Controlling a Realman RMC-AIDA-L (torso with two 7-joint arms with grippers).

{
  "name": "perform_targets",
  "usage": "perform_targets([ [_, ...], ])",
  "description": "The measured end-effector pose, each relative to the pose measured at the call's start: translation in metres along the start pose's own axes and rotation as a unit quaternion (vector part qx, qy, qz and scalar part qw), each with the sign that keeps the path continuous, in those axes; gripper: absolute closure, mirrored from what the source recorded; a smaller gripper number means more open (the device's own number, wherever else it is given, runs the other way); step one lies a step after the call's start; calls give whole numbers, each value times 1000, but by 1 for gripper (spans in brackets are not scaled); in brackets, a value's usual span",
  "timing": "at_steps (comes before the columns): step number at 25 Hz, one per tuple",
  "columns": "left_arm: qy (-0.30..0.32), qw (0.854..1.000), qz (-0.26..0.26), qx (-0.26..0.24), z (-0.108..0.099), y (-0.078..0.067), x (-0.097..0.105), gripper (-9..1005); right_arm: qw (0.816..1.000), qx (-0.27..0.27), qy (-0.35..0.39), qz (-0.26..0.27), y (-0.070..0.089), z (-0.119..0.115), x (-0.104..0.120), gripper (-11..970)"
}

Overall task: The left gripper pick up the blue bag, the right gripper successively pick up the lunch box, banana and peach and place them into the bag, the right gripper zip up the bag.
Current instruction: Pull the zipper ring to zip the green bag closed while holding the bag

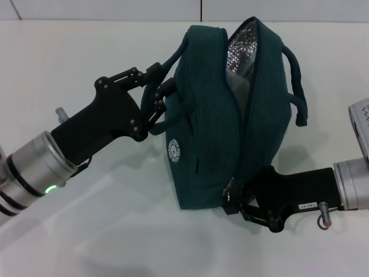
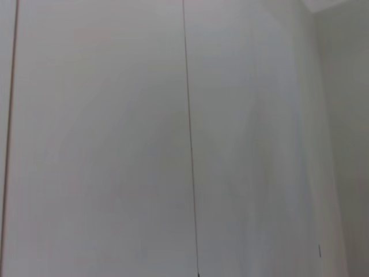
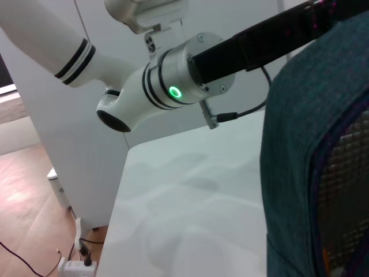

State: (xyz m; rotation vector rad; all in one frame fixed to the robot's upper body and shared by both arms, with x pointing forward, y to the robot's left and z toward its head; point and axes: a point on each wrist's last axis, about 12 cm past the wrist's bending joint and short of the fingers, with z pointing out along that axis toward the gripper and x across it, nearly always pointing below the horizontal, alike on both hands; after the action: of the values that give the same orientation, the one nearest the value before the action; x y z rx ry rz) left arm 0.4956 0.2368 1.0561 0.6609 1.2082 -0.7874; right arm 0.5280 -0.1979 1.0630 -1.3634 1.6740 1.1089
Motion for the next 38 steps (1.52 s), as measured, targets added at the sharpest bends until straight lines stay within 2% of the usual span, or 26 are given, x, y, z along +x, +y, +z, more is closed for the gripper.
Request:
perform_targets([
  [5,-8,1000,-4,-7,-12,-4,-1,677,1000,6,-4,-4,-1,-2,0,898],
  [9,-6,1000,8,-23,-35,-12,0,676,1000,2,-11,-15,0,-6,-5,901],
  [12,14,999,31,-38,-54,-23,7,675,999,-2,-16,-31,0,-8,-10,903],
  [13,14,999,31,-38,-54,-23,7,675,999,-3,-17,-36,0,-9,-13,903],
  [14,34,998,42,-36,-63,-34,13,675,999,-3,-18,-40,0,-9,-14,904],
  [18,68,996,48,-7,-69,-50,24,674,998,2,-22,-52,-3,-11,-21,905],
  [26,120,992,18,-18,-69,-54,39,673,997,9,-42,-61,-2,-20,-26,937],
  [29,133,991,11,-7,-66,-56,43,586,997,11,-45,-62,-2,-20,-26,939],
  [34,144,990,10,-1,-64,-57,46,374,997,8,-51,-60,0,-21,-26,941],
  [38,148,989,8,10,-64,-59,47,325,997,14,-57,-58,1,-23,-25,942],
])
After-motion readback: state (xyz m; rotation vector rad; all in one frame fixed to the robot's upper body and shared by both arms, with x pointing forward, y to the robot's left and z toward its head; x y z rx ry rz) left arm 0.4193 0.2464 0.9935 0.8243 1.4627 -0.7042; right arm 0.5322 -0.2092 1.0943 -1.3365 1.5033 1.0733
